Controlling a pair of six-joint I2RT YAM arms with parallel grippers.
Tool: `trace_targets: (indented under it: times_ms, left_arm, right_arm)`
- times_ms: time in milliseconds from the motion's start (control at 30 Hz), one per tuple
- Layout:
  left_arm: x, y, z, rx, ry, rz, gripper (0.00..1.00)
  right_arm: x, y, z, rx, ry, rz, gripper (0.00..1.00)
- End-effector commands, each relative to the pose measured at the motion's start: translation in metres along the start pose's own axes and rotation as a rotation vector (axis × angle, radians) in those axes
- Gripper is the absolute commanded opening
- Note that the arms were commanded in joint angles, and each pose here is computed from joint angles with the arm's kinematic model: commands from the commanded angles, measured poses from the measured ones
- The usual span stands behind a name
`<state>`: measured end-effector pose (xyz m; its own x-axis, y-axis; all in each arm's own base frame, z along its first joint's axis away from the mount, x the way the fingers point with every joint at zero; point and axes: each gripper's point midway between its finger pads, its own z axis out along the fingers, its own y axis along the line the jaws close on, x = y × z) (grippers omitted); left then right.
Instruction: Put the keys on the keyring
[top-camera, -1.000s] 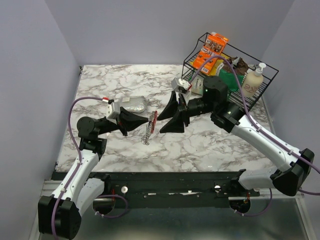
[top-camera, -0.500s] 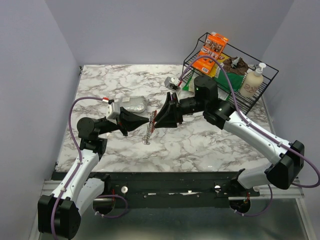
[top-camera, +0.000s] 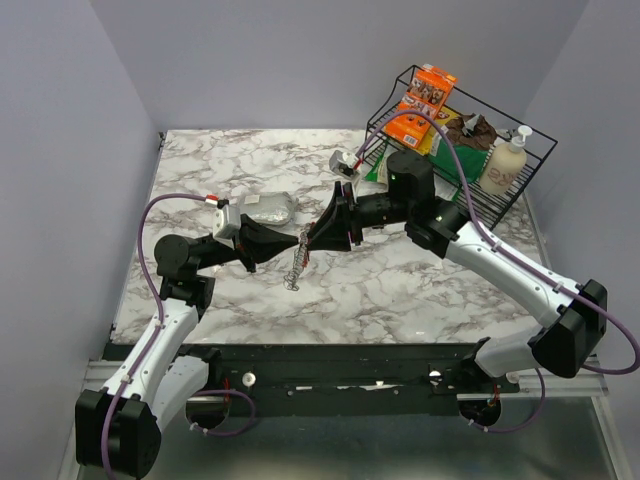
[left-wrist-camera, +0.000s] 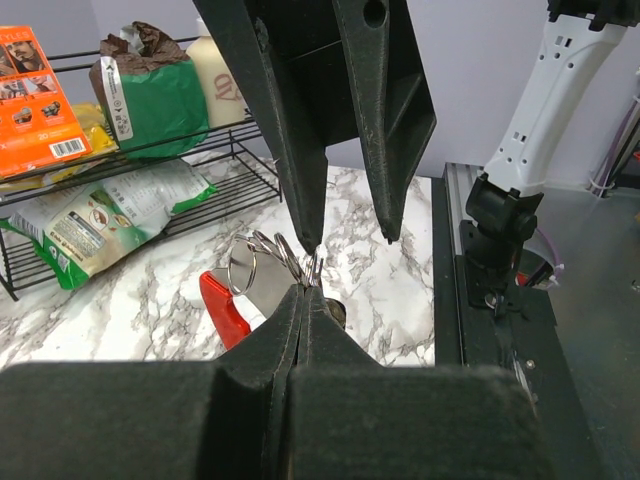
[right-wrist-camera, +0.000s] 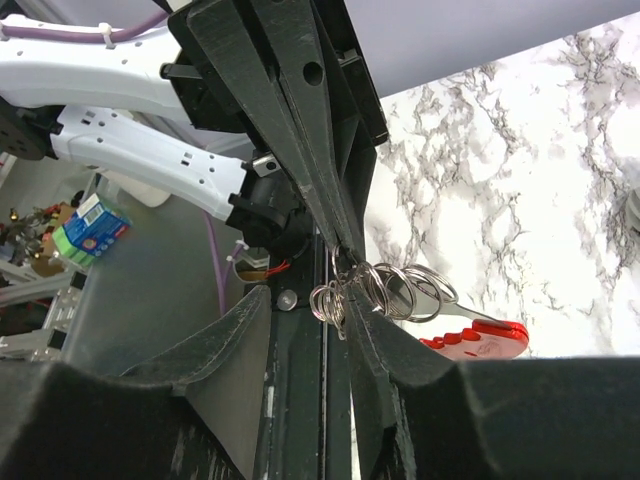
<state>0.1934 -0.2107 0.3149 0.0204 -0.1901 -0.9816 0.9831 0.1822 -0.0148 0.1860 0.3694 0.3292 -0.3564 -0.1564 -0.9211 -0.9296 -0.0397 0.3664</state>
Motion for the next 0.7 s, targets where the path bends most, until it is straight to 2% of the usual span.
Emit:
trace_targets:
  times_ms: [0, 367, 667]
  left_arm:
    - [-0.0085, -0.0046, 0.0020, 0.019, -0.017, 0.038, 0.00]
    - [-0.0096, -0.0049, 0.0023, 0.018, -0.019, 0.037, 0.00]
    - [-0.0082, -0.0048, 0.0034, 0.019, -0.019, 0.031, 0.00]
  right_arm:
    - [-0.0109, -0.0063, 0.0020, 0.027, -0.025, -0.015, 0.44]
    - [-0.0096, -0.0130, 0.0057, 0.040, -0.015, 0.007, 0.47]
    - [-0.0092, -0.0099, 0.0075, 0.013, -0.008, 0.025, 0.41]
